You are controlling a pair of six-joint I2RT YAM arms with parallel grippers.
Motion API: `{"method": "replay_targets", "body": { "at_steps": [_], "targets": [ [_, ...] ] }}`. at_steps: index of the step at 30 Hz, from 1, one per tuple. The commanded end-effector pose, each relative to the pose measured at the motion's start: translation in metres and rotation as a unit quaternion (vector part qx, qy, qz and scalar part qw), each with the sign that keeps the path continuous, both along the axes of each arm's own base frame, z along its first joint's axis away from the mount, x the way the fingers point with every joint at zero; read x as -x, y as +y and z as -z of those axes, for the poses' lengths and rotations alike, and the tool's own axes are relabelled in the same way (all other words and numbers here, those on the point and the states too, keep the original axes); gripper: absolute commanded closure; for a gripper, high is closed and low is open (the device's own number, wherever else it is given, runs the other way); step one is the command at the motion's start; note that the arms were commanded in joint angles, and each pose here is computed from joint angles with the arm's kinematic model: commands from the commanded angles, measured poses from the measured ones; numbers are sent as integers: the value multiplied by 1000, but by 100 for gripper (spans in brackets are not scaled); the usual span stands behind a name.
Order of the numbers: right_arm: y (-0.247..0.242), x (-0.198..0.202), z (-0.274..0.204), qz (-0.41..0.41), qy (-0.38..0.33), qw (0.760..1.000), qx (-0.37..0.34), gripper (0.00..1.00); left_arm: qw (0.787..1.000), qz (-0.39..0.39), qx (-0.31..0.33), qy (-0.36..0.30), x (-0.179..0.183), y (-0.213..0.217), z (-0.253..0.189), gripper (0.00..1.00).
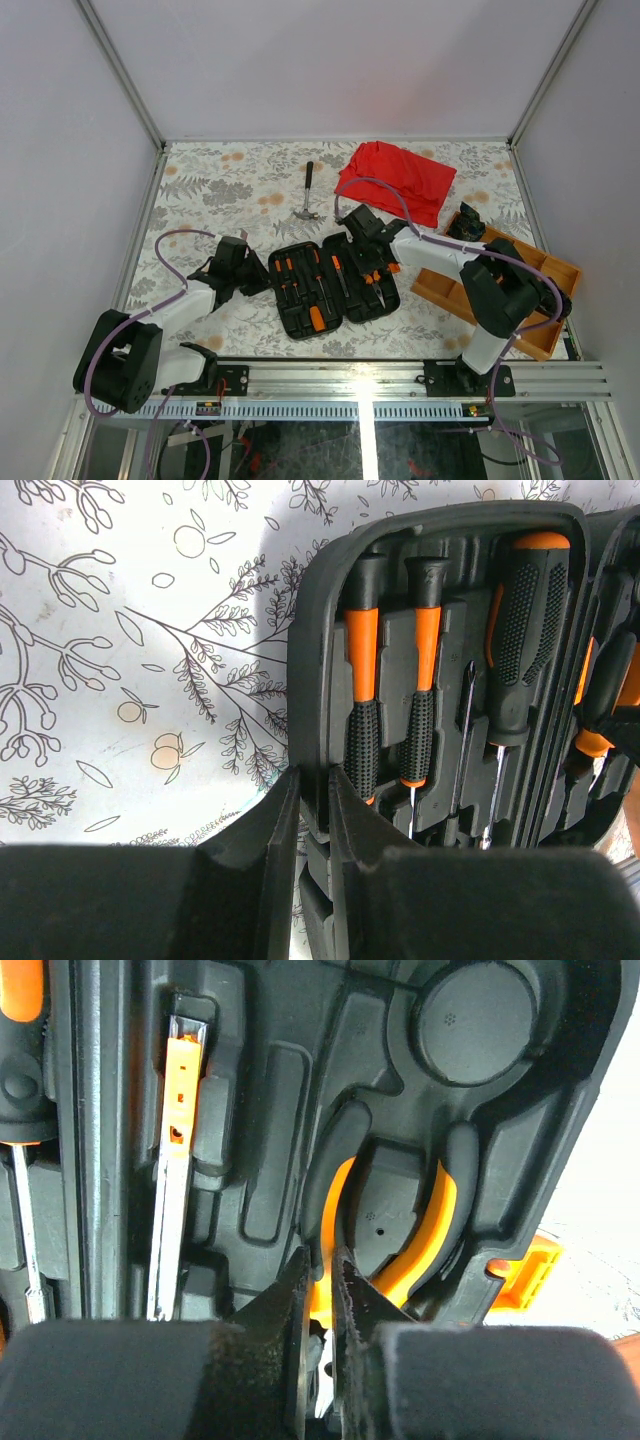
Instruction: Sort the tools into containers
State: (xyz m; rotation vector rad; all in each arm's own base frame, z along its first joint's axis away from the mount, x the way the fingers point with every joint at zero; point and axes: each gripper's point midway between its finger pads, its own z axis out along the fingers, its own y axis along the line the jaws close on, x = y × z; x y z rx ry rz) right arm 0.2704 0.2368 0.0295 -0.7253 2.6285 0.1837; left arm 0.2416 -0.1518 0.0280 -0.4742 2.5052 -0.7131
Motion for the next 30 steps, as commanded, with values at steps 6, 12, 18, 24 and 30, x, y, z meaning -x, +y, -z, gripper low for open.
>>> {"method": "replay_targets", "body": {
  "at_steps": [6, 12, 18, 24, 30],
  "targets": [
    [-3, 16, 44, 1, 60, 998, 31, 100, 1000, 19, -7, 12, 7, -2, 4, 94],
    [-9, 32, 62, 3, 82, 996, 28, 100, 1000, 21, -7, 12, 7, -3, 3, 94],
    [7, 13, 0, -9, 1, 999, -38, 94, 1000, 19, -8, 8, 6, -2, 0, 94],
    [-7, -7, -64, 19, -102, 993, -54, 72, 1000, 16, -8, 8, 6, -1, 0, 94],
    [-21, -1, -51, 22, -81, 996, -8, 67, 1000, 17, -9, 10, 7, -1, 1, 94]
  ]
}}
